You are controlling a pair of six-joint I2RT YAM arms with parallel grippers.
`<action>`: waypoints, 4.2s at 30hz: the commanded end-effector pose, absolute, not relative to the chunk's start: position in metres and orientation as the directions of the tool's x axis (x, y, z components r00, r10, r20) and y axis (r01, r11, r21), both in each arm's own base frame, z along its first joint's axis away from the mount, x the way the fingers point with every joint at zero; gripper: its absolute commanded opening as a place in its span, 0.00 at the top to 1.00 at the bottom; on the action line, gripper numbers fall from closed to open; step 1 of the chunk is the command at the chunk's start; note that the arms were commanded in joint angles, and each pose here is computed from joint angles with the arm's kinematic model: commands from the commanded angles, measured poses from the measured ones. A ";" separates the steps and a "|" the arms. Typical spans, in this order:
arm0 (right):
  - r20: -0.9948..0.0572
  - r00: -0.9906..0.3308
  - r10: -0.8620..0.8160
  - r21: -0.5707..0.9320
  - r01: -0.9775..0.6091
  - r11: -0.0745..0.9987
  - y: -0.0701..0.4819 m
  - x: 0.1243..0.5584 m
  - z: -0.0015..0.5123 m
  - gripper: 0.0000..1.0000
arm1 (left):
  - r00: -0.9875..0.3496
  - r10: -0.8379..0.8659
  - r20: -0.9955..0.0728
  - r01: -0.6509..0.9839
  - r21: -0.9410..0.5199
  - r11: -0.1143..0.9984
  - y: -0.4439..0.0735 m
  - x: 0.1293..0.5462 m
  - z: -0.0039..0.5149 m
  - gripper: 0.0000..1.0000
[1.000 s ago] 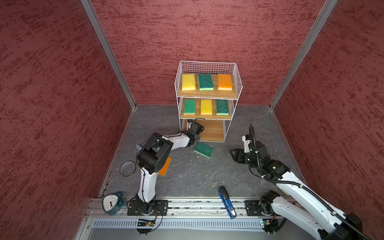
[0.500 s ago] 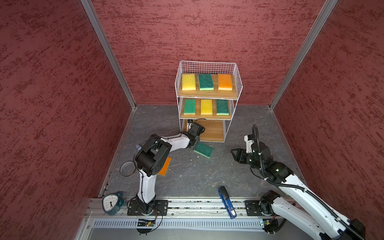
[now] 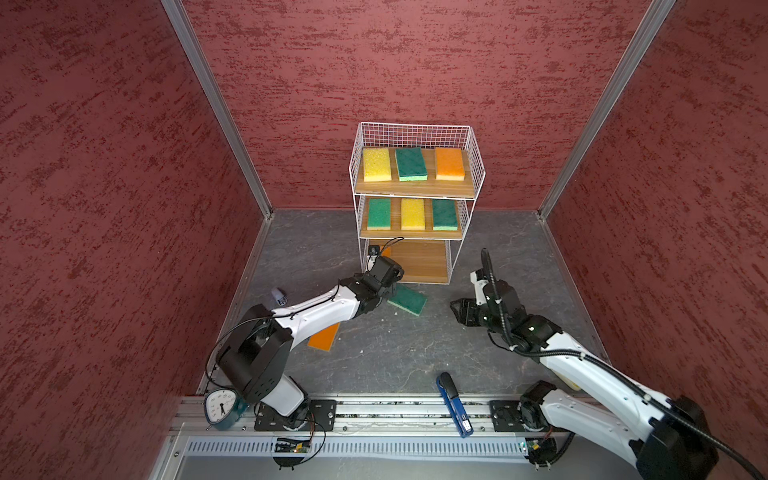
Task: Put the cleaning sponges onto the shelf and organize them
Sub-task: 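Withdraw the left gripper while moving the right gripper over the green floor sponge, then lower the right gripper and grasp the green sponge, then lift the green sponge and carry it with the right gripper into the bottom shelf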
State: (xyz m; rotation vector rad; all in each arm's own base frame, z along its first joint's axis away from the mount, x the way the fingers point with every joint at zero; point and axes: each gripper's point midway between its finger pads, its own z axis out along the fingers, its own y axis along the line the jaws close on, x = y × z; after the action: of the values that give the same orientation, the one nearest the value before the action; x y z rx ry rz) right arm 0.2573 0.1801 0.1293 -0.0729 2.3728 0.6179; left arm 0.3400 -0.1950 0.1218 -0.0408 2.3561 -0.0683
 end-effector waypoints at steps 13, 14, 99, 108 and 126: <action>-0.696 -0.718 0.007 0.377 -0.357 0.855 0.262 0.299 0.105 0.42 | -0.720 -0.183 -0.669 -0.027 -0.237 0.971 -0.130 0.259 0.147 0.21; -0.697 -0.717 0.008 0.375 -0.354 0.857 0.264 0.303 0.102 0.42 | -0.721 -0.195 -0.665 -0.032 -0.249 0.968 -0.128 0.255 0.146 0.21; -0.539 -0.832 -0.127 0.095 -0.210 0.973 0.315 0.297 -0.008 0.10 | -0.719 -0.351 -0.599 -0.136 -0.375 0.917 -0.087 0.207 0.131 0.19; -0.499 -0.853 -0.150 -0.004 -0.170 0.985 0.295 0.291 -0.020 0.24 | -0.719 -0.356 -0.596 -0.145 -0.373 0.916 -0.083 0.204 0.130 0.20; -0.546 -0.836 -0.061 0.009 -0.078 0.997 0.269 0.286 0.000 0.28 | -0.715 -0.380 -0.587 -0.100 -0.452 0.887 -0.090 0.194 0.131 0.20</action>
State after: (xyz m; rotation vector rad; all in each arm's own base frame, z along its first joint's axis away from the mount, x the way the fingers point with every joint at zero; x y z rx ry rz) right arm 0.3043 0.2903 0.0188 -0.1062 2.4762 0.1363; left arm 0.1946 -0.0860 0.1353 -0.3485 2.3232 -0.4912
